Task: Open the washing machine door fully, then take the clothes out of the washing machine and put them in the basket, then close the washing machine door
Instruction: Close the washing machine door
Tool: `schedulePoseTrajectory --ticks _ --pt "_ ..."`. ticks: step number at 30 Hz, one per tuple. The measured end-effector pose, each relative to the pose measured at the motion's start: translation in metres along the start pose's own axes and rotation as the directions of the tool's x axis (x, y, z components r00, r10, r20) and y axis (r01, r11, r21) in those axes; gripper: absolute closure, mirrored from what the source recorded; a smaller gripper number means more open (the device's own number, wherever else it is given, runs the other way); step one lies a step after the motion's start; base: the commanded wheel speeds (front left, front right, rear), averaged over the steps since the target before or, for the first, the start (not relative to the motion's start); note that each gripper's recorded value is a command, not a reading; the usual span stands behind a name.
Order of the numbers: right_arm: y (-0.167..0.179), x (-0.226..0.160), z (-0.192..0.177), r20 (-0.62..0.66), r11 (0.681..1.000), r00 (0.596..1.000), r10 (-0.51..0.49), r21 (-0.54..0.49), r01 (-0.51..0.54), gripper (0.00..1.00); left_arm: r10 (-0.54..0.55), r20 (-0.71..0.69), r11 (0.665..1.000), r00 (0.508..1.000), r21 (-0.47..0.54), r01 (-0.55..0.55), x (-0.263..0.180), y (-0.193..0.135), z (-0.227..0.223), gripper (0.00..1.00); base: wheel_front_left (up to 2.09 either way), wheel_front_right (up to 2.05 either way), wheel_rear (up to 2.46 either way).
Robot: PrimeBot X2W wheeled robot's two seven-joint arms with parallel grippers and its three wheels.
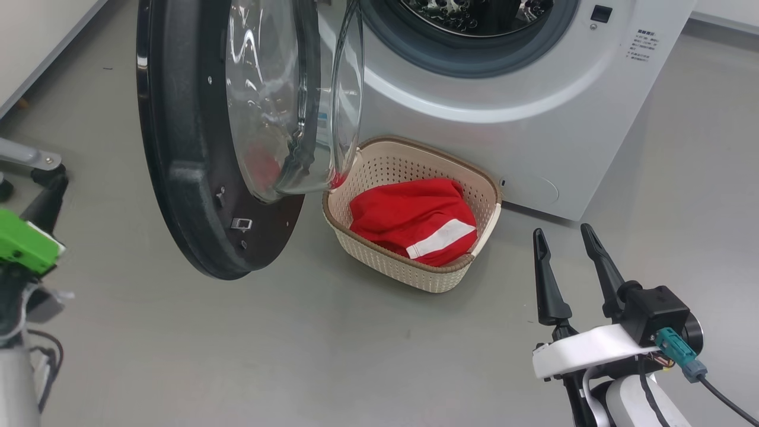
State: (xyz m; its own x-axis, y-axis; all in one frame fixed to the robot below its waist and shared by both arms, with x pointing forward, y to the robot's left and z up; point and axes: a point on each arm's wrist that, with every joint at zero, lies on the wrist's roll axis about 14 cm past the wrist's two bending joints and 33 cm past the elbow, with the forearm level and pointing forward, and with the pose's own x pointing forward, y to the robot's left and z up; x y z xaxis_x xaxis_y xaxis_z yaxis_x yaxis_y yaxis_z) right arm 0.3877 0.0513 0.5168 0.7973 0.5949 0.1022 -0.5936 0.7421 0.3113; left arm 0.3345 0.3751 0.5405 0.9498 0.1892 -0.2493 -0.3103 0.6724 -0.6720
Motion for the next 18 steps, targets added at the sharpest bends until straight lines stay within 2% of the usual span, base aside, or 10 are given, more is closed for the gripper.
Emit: schedulePoseTrajectory --ticks 5,11,18 --pt "0.001 -0.001 0.0 -0.001 1.0 1.0 0.001 -0.002 -0.001 0.0 0.023 0.039 0.985 0.999 0.168 -0.029 -0.013 0.005 -0.01 1.0 0.0 0.0 0.0" --pt "0.001 -0.001 0.001 0.0 1.0 1.0 0.002 -0.003 -0.002 0.0 0.011 0.101 0.96 0.995 0.276 -0.038 -0.024 0.006 -0.021 1.0 0.0 0.0 0.0" --pt "0.001 -0.001 0.001 0.002 1.0 1.0 0.002 -0.003 -0.002 0.0 -0.005 0.162 0.937 0.987 0.346 -0.052 -0.035 0.011 -0.034 1.0 0.0 0.0 0.0"
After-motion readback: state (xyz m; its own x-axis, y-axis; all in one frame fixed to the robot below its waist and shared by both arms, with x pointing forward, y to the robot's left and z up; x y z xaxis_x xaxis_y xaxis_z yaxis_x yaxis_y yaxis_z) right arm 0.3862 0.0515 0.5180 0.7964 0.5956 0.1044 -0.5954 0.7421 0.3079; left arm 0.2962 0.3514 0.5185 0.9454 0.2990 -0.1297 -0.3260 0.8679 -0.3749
